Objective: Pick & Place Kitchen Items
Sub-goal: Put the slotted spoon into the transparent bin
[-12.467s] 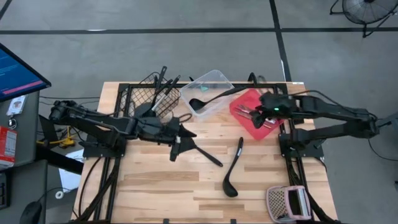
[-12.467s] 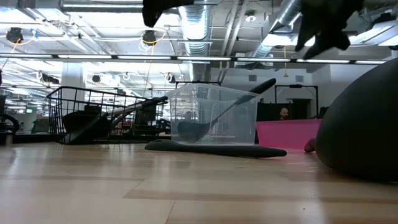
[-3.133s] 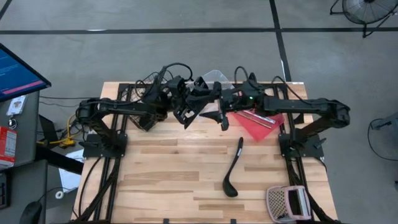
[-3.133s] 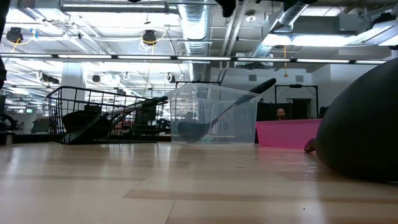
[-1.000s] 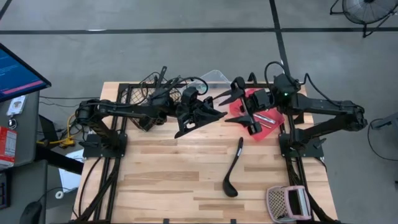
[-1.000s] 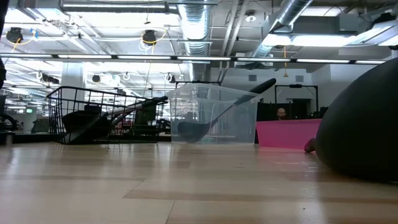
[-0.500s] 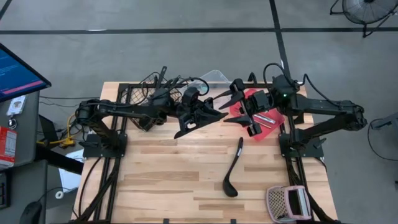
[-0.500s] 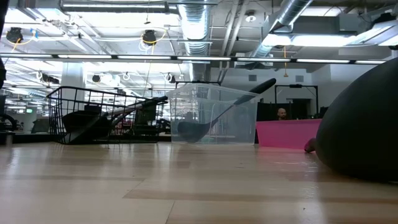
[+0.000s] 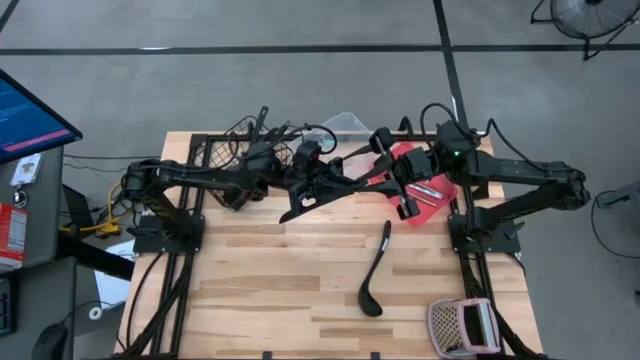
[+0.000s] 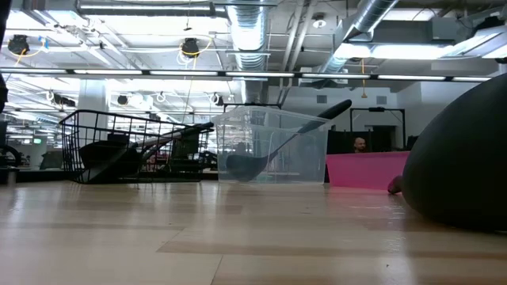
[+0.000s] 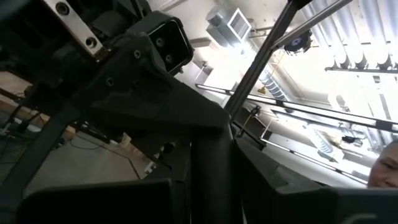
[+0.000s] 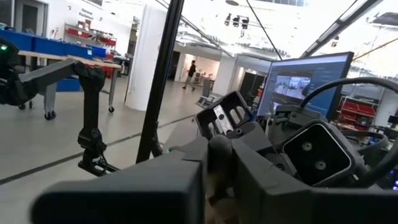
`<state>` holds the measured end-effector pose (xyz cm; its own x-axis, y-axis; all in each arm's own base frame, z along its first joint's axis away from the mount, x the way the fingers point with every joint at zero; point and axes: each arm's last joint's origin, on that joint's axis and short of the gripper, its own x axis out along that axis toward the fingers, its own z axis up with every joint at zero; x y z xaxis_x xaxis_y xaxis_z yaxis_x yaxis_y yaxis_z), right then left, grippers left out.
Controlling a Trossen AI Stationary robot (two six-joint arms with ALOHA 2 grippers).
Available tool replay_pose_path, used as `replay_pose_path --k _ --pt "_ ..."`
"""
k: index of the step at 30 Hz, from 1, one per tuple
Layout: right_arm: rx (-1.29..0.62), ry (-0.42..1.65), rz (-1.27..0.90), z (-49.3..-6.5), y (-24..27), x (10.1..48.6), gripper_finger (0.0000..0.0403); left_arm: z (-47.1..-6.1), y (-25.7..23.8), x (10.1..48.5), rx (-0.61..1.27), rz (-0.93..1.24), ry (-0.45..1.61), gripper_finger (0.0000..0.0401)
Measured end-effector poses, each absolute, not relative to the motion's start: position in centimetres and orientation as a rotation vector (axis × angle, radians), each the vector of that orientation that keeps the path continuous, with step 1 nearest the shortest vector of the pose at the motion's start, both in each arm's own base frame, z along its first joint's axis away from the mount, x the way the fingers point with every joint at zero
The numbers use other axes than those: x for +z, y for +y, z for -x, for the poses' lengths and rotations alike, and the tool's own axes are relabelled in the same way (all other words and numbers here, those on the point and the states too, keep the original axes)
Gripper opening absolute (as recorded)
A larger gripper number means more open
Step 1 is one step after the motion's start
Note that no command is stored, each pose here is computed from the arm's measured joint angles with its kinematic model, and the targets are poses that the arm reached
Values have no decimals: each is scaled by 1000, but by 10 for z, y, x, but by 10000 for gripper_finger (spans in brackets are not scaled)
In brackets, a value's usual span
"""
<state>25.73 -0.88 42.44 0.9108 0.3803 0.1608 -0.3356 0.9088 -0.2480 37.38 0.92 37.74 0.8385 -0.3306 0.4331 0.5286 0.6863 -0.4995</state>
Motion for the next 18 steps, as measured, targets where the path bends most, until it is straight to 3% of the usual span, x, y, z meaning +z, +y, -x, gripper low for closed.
replay_pose_path --k 2,10,18 --pt "375 -209 221 -257 -9 424 27 -374 9 377 -494 661 -319 67" --pt "379 -195 204 -257 -7 424 23 -375 9 376 -476 674 -311 79" --pt "389 -178 170 -258 -3 422 21 -374 9 376 -500 609 -309 165"
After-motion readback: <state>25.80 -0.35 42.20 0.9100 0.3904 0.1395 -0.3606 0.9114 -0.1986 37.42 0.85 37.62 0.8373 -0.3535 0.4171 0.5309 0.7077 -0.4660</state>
